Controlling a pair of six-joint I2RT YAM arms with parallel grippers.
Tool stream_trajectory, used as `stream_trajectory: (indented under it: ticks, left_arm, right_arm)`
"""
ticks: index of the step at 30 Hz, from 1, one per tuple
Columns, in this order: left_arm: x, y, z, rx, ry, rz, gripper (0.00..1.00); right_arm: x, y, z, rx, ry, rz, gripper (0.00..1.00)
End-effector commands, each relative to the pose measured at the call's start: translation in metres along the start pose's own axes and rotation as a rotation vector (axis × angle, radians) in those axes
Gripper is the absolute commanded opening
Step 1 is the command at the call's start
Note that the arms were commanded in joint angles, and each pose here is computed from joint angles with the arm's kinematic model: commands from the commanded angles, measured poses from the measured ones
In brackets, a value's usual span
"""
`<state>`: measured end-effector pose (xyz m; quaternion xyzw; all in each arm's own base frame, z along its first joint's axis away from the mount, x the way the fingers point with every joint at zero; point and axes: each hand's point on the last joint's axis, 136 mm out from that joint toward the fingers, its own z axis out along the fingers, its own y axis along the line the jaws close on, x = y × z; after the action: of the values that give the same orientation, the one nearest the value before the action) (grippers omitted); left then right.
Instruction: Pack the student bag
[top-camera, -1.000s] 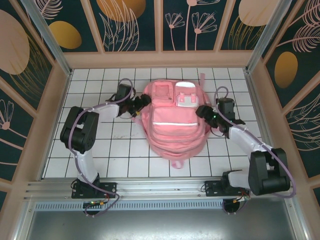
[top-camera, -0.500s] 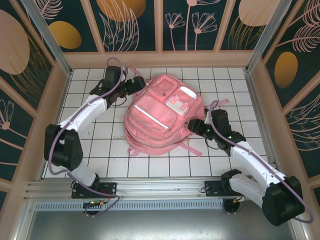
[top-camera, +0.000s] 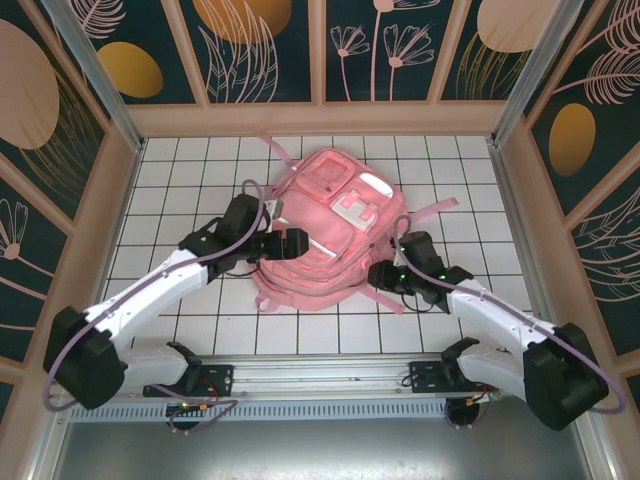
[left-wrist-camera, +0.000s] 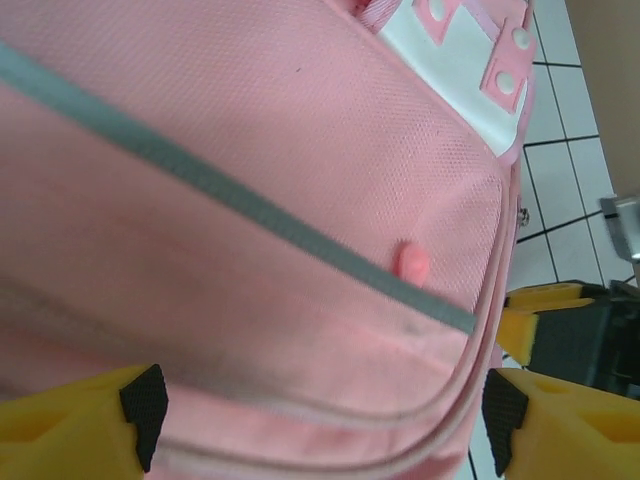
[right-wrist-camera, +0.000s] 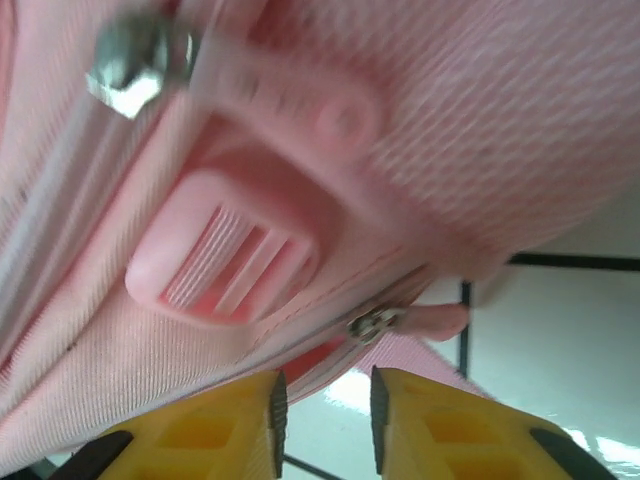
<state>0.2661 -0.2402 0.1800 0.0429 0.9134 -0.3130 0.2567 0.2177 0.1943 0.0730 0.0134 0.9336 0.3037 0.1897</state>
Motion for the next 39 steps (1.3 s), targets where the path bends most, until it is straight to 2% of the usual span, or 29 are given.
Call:
stream_trajectory:
  ticks: [1, 8, 11, 13, 16, 19, 25, 30, 33, 37, 39]
  left_arm:
    - [0.003, 0.004, -0.021, -0.022, -0.022, -0.001, 0.84]
    - [0.011, 0.004, -0.045, -0.012, -0.050, 0.008, 0.85]
    - [0.021, 0.005, -0.044, 0.041, -0.069, -0.033, 0.85]
    - [0.036, -0.002, -0.037, 0.112, -0.058, -0.073, 0.84]
    - [0.060, 0.000, -0.019, 0.116, -0.041, -0.092, 0.84]
    - [0.072, -0.004, -0.003, 0.131, -0.011, -0.102, 0.83]
    - [0.034, -0.004, -0.018, -0.020, -0.084, 0.009, 0.84]
    - [0.027, 0.001, -0.021, -0.044, -0.071, 0.007, 0.85]
    - [0.022, 0.007, -0.026, -0.032, -0.080, -0.023, 0.85]
    - [0.019, 0.013, -0.032, -0.023, -0.092, -0.041, 0.85]
    - [0.020, 0.016, -0.031, -0.024, -0.090, -0.046, 0.85]
  right_arm:
    - [-0.004, 0.035, 0.010, -0.091, 0.010, -0.023, 0.29]
    - [-0.020, 0.127, 0.050, -0.244, 0.072, -0.091, 0.28]
    - [-0.037, 0.143, 0.055, -0.265, 0.064, -0.075, 0.27]
    - [-0.047, 0.143, 0.045, -0.281, 0.043, -0.059, 0.32]
    - [-0.048, 0.137, 0.027, -0.306, 0.052, -0.047, 0.36]
    - [-0.046, 0.121, 0.011, -0.257, 0.019, -0.074, 0.36]
    - [-0.008, 0.070, 0.020, -0.073, 0.024, -0.222, 0.46]
    - [0.009, 0.042, 0.034, -0.016, -0.019, -0.328, 0.51]
    - [0.004, 0.041, 0.037, -0.042, -0.100, -0.365, 0.54]
    - [-0.001, 0.061, 0.030, -0.141, -0.236, -0.464, 0.53]
    - [-0.003, 0.062, 0.032, -0.146, -0.255, -0.488, 0.53]
